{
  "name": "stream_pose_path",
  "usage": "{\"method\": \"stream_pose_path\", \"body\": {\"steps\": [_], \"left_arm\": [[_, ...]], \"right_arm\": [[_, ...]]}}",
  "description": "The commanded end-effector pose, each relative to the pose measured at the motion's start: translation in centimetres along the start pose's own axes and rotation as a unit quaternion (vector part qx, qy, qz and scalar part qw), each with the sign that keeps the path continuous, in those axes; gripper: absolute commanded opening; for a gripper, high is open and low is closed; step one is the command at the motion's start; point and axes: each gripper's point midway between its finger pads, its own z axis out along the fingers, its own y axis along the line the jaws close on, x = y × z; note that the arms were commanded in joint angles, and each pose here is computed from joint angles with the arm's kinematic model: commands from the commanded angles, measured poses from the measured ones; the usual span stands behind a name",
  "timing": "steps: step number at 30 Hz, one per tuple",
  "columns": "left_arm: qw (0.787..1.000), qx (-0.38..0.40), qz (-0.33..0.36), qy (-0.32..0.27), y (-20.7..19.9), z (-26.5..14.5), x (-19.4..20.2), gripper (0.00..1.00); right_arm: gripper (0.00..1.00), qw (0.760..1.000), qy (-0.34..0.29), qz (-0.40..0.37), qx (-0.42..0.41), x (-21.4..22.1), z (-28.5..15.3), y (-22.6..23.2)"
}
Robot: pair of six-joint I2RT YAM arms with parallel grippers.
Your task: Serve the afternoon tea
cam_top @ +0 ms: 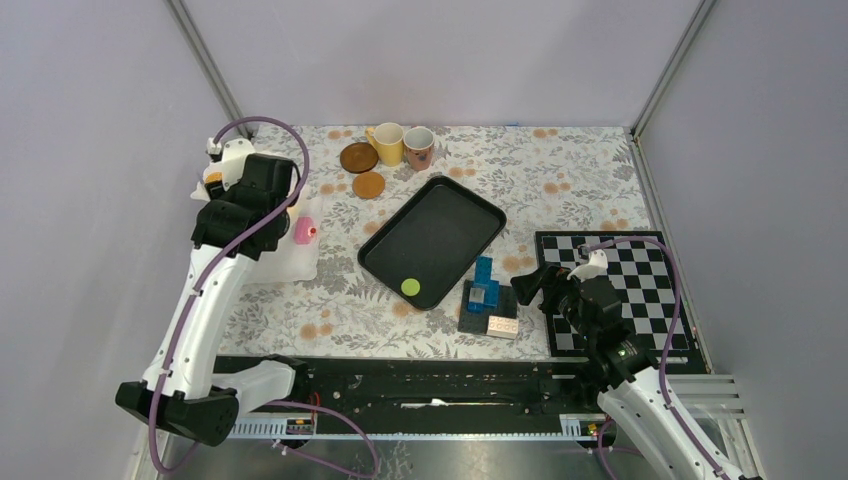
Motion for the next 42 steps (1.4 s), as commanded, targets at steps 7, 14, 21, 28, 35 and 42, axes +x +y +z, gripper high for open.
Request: {"method": "stream_pose_path", "body": {"steps": [7,14,21,28,35,42], "left_arm": [[0.995,0.071,-0.067,-0.019,-0.1,-3.2,-3.9,0.65],[0.969,0.235,-0.072,-0.002,-3.2,-7.4,-4.5,0.66],[0.946,0.318,-0.058,0.005,-4.2,-9.7,-3.2,0.6],[0.874,0.469,-0.032,0.122,-12.3,-10.3,4.1,0.73],[0.844,0.49,-0.005,0.217,-17.0,-7.8,12.1,0.84],[0.845,0.474,0.017,0.246,-19.0,-7.6,15.7,0.86]], "right_arm": [[0.98,1.0,-0.013,-0.003,-0.017,-0.7,0.2,0.8],[0.98,1.0,-0.007,-0.003,-0.012,-0.6,0.3,0.7],[0.98,1.0,-0.007,-0.003,-0.007,-0.6,0.3,0.6],[0.98,1.0,-0.003,-0.003,0.001,-0.5,0.5,0.3],[0.98,0.999,0.017,-0.016,-0.023,-0.2,0.6,1.3],[0.98,0.992,0.038,-0.068,-0.1,-1.3,-0.4,5.0]]}}
